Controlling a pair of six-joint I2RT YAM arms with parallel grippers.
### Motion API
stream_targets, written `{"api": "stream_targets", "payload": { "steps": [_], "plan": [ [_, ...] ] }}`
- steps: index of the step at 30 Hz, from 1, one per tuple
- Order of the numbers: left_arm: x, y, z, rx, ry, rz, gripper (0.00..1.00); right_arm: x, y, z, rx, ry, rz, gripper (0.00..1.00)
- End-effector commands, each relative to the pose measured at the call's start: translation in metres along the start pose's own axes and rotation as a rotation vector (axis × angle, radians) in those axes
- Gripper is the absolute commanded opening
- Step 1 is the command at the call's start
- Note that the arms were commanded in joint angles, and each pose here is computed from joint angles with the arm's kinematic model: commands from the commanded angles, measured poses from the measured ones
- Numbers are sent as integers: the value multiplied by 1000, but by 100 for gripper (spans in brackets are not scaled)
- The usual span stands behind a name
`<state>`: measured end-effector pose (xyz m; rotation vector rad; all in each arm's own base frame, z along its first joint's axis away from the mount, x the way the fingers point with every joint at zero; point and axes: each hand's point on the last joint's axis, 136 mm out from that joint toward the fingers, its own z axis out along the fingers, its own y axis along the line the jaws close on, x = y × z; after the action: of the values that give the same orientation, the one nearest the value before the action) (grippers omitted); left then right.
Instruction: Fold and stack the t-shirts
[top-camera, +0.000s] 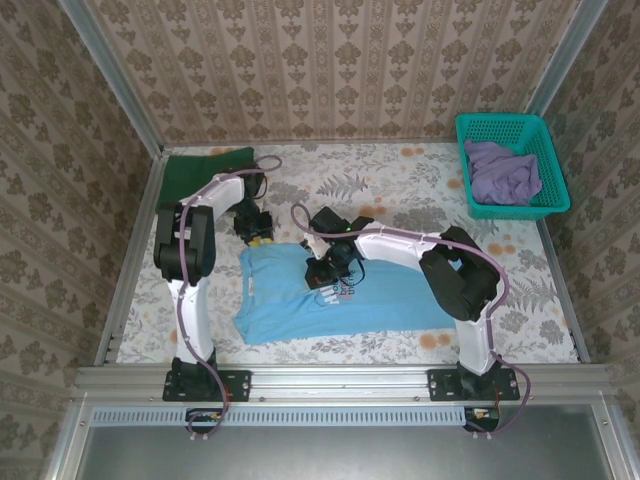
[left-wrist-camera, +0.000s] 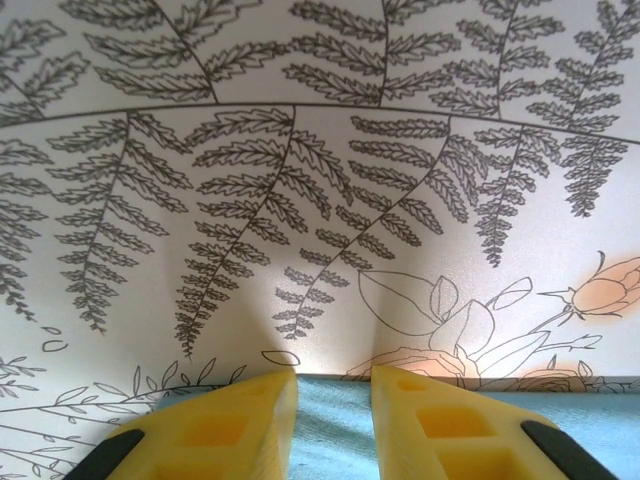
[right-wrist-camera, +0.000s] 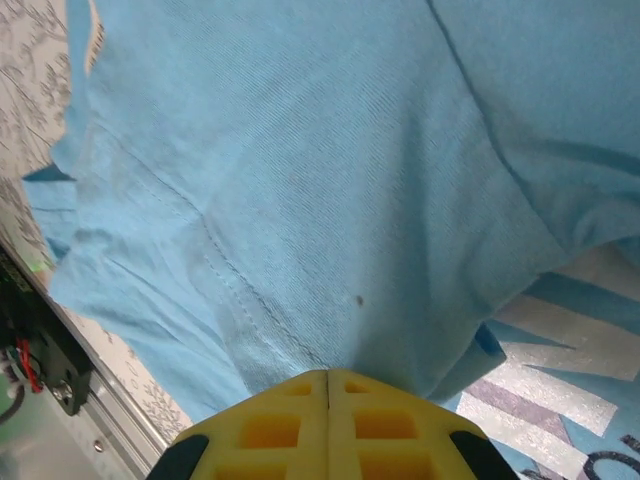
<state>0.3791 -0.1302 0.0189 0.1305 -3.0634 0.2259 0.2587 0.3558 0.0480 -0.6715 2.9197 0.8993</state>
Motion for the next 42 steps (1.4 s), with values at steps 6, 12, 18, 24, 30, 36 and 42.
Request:
{"api": "stream_targets", "payload": {
  "steps": [6, 12, 18, 24, 30, 36, 42],
  "plan": [
    [-5, 10, 8, -46, 9, -5, 30, 16, -1, -10, 20, -2, -25, 27],
    [-14, 1, -27, -7, -63, -15, 40, -1, -11, -42, -6, -171, 75, 46],
    [-11, -12, -76, 37, -174, -17, 46, -5, -72, -98, 14, -390, 343, 45],
    [32, -41, -75, 116, -160, 16, 37, 23, -171, -150, 285, -519, 622, 45],
    [70, -55, -29, 185, -64, -110, 36, 44, -220, -150, 411, -446, 759, 44],
    [61, -52, 11, 130, -7, -232, 39, 72, -248, -134, 419, -409, 928, 44],
    [27, -71, 35, 38, 26, -152, 39, 88, -252, -134, 399, -413, 1024, 45]
  ]
}}
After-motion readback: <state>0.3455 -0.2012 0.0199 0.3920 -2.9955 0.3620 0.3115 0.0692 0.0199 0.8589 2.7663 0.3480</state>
